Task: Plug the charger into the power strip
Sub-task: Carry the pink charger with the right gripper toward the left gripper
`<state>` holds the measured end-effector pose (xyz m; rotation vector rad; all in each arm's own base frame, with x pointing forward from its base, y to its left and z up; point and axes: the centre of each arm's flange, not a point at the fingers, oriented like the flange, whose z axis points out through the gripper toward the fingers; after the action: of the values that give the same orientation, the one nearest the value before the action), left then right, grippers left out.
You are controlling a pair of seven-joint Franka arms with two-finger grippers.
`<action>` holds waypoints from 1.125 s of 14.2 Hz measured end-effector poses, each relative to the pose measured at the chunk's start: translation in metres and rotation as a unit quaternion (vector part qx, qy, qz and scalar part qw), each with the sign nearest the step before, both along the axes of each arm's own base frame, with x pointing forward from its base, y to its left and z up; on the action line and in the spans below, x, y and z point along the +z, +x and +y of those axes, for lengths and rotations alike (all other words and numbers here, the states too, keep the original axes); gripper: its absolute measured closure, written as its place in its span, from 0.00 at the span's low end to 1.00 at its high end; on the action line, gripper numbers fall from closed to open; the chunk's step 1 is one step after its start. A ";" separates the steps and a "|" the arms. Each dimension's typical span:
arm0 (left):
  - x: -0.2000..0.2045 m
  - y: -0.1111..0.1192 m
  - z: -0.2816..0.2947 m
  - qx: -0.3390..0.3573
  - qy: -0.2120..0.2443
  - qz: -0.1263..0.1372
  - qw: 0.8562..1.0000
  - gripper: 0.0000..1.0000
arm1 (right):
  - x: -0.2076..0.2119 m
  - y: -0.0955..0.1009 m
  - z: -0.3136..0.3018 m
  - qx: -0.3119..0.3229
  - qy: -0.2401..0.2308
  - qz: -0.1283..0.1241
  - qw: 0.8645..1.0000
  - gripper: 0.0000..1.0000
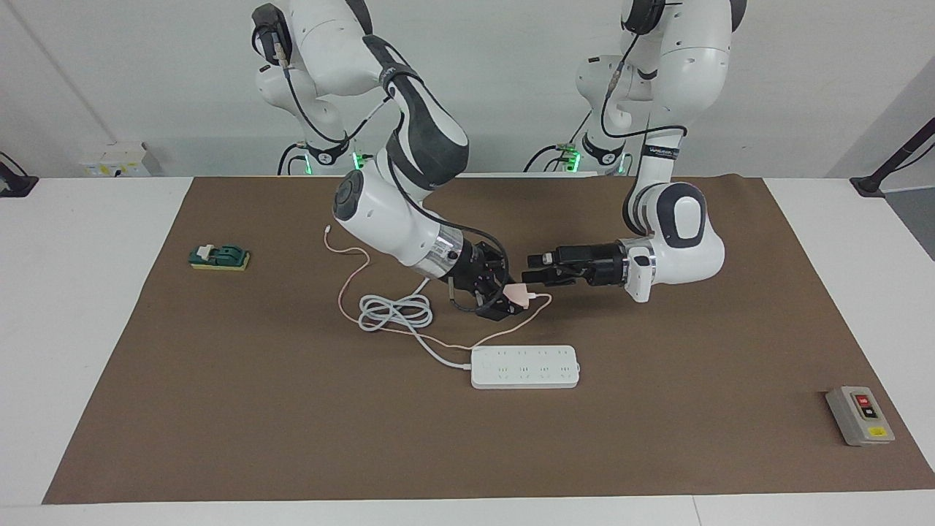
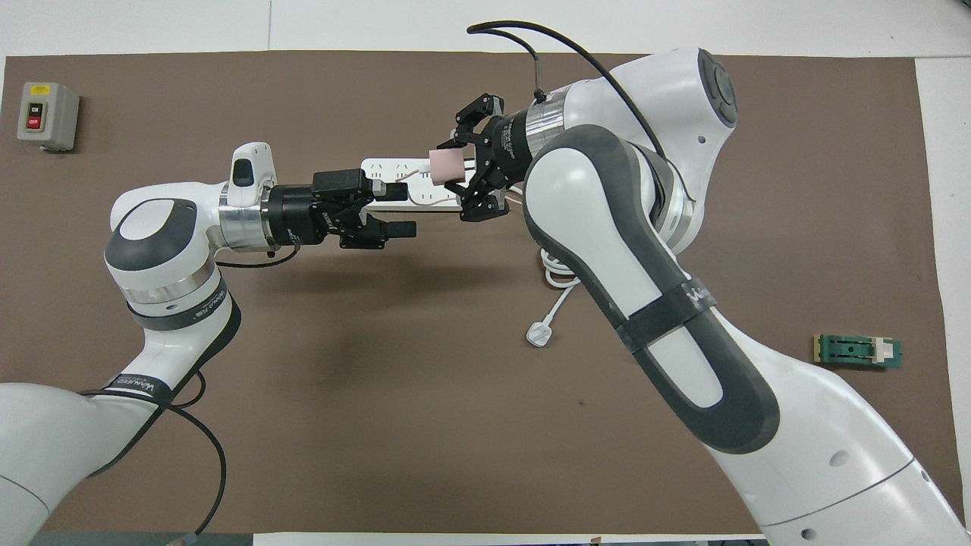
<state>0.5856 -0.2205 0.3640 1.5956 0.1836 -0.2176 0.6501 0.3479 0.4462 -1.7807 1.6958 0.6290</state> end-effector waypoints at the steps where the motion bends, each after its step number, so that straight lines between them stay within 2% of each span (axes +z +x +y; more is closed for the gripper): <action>1: 0.004 0.002 -0.004 0.004 -0.003 -0.007 1.000 0.01 | -0.001 -0.001 0.002 0.002 0.000 0.001 1.000 0.48; 9: 0.017 0.019 0.000 0.007 0.009 -0.083 0.996 0.02 | -0.002 -0.002 0.003 0.002 -0.001 0.002 1.000 0.48; 16: 0.018 0.034 0.003 0.010 0.016 -0.097 0.995 0.03 | -0.002 -0.002 0.002 0.002 -0.001 0.001 1.000 0.48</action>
<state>0.6192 -0.2178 0.3821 1.6352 0.0530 -0.0445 0.6484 0.3503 0.4445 -1.7855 1.6963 0.6317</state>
